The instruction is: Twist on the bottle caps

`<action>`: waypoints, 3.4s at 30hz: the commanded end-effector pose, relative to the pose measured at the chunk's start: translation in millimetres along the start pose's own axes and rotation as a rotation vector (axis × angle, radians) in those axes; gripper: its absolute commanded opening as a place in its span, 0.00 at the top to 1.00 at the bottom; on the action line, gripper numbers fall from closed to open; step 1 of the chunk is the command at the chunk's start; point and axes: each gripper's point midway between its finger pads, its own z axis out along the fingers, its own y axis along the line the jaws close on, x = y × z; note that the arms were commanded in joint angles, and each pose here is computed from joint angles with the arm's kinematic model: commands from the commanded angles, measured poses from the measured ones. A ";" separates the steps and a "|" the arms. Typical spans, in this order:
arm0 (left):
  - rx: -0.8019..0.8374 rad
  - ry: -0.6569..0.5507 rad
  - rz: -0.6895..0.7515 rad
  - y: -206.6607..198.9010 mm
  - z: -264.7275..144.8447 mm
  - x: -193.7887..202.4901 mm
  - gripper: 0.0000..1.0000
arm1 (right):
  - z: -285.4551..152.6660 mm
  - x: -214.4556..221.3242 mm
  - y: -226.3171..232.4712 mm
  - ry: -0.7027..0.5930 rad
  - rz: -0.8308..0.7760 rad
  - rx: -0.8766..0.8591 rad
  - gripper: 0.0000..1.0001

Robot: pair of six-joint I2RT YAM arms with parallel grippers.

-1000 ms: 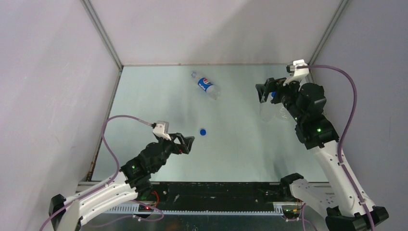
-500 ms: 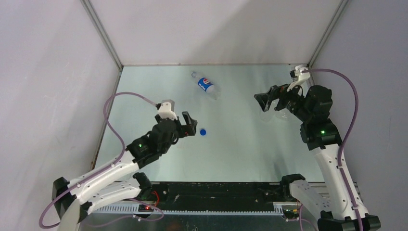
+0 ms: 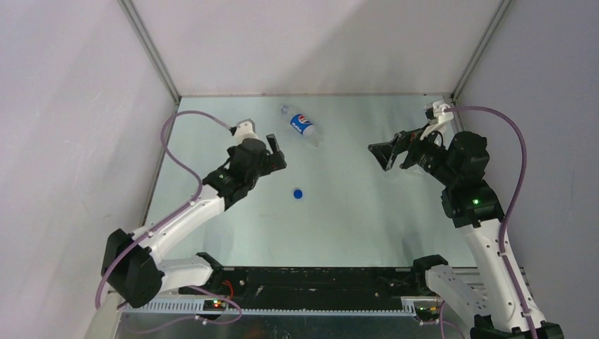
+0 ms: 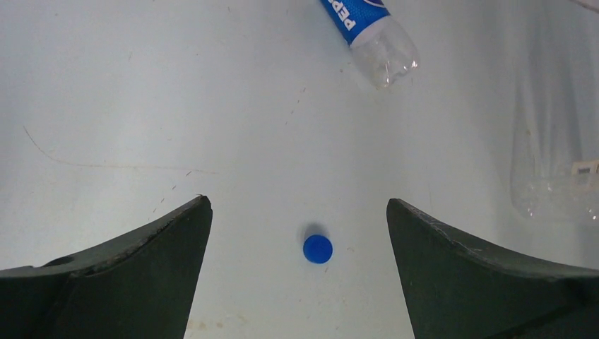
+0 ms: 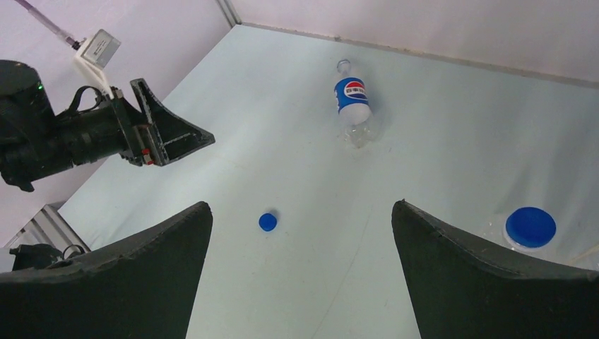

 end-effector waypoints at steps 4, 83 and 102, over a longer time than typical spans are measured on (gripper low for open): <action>-0.029 -0.012 -0.103 -16.7 23.2 -38.2 0.00 | -12.8 -10.2 -5.8 -0.049 -0.012 0.081 0.01; -0.170 0.313 -0.089 93.0 38.1 79.6 0.43 | 128.8 241.9 55.9 0.784 -0.209 0.084 0.15; -0.154 0.177 -0.030 115.4 -26.4 60.5 0.42 | 192.6 339.8 60.7 0.988 -0.253 0.144 0.39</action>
